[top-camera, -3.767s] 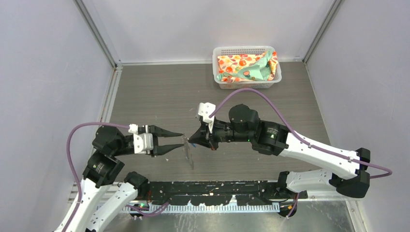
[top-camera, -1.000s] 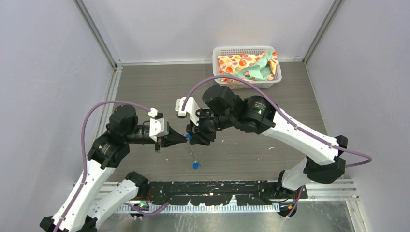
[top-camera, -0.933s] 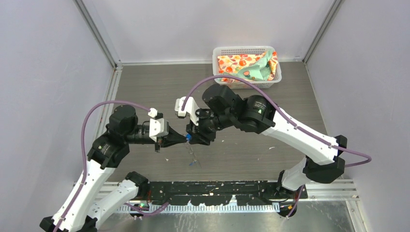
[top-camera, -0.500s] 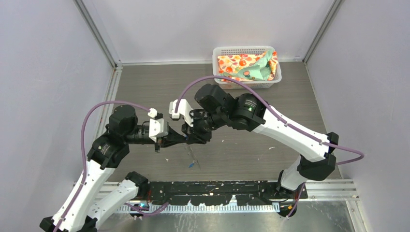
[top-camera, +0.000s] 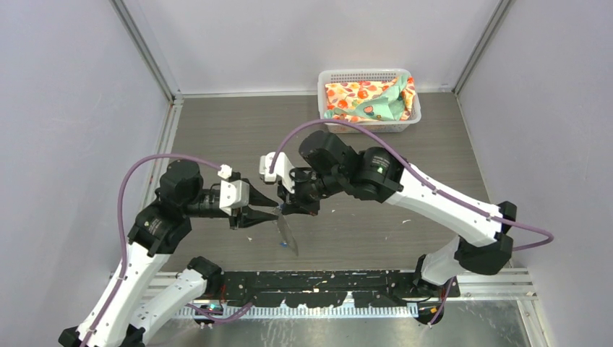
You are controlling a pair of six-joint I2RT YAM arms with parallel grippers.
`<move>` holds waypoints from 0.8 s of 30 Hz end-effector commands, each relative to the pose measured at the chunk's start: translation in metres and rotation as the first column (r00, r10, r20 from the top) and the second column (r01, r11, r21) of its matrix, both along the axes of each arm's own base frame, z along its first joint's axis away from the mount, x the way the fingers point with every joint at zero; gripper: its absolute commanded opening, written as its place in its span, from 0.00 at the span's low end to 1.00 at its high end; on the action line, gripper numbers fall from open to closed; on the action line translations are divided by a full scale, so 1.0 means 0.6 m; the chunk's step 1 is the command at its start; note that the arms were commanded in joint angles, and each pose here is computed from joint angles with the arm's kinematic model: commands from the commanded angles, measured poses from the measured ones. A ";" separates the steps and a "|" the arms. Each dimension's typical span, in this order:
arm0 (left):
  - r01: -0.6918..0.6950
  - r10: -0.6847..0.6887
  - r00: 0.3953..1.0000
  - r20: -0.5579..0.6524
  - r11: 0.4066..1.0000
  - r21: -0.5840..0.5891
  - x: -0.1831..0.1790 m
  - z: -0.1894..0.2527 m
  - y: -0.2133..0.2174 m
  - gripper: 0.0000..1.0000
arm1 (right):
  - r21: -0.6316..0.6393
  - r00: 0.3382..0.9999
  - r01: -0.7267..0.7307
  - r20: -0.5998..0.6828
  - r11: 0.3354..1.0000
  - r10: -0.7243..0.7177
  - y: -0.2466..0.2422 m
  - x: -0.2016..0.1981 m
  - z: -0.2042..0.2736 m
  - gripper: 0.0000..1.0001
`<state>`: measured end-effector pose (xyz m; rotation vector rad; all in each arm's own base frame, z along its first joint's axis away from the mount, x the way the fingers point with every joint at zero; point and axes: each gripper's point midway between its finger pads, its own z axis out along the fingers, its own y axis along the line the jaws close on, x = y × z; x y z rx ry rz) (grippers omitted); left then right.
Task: Put the keys on the keyring
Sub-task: Adjust the key on the keyring.
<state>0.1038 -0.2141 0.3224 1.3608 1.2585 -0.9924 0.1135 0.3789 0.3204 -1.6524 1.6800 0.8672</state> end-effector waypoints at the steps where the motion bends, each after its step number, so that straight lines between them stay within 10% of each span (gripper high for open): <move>1: 0.022 -0.019 0.997 0.072 0.999 -0.048 -0.014 0.041 0.002 0.35 | 0.262 0.995 0.021 0.090 0.965 -0.046 -0.004 0.004 0.083 0.01; 9: 0.031 -0.025 0.995 0.100 0.998 -0.060 -0.016 0.062 0.002 0.34 | 0.550 0.984 0.005 0.144 0.835 -0.101 -0.018 -0.006 0.130 0.01; 24: 0.070 -0.060 0.992 0.113 0.994 -0.089 -0.021 0.096 -0.004 0.33 | 0.701 0.980 -0.038 0.165 0.712 -0.110 -0.011 -0.012 0.140 0.01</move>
